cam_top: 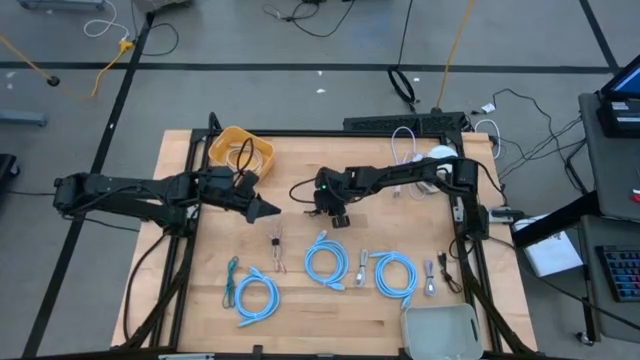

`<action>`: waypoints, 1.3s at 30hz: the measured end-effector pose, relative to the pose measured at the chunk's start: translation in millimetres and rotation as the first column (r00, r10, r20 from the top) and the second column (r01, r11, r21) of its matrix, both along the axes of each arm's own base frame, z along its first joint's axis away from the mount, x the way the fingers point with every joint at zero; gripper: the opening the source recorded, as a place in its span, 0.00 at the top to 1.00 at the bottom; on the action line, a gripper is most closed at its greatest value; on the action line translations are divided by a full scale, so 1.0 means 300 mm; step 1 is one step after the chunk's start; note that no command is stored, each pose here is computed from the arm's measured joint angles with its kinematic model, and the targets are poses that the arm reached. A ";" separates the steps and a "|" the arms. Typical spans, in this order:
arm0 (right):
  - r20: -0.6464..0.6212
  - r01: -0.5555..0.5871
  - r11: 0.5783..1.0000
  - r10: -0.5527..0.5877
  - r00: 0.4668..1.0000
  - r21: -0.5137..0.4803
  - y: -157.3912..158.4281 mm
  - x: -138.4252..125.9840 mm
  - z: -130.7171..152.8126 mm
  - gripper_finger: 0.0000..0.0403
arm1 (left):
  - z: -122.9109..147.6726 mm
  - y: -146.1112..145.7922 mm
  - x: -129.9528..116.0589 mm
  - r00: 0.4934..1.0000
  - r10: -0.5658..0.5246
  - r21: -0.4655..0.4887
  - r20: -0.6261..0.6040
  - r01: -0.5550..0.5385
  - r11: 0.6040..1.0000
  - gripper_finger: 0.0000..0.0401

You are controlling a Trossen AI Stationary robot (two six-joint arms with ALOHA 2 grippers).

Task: Pick & Place USB Port
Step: Put the top black charger cable into the gray bin

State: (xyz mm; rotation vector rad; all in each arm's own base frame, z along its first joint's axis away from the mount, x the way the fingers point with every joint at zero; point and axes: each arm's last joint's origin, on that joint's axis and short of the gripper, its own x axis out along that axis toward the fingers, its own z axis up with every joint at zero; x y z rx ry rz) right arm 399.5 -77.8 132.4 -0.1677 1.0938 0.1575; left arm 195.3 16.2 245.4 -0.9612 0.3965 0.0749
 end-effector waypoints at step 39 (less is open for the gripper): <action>-0.183 0.146 0.974 -0.114 0.977 0.172 0.388 -0.332 0.474 0.89 | -0.001 -0.025 0.001 0.999 -0.052 0.058 0.000 0.052 0.997 0.99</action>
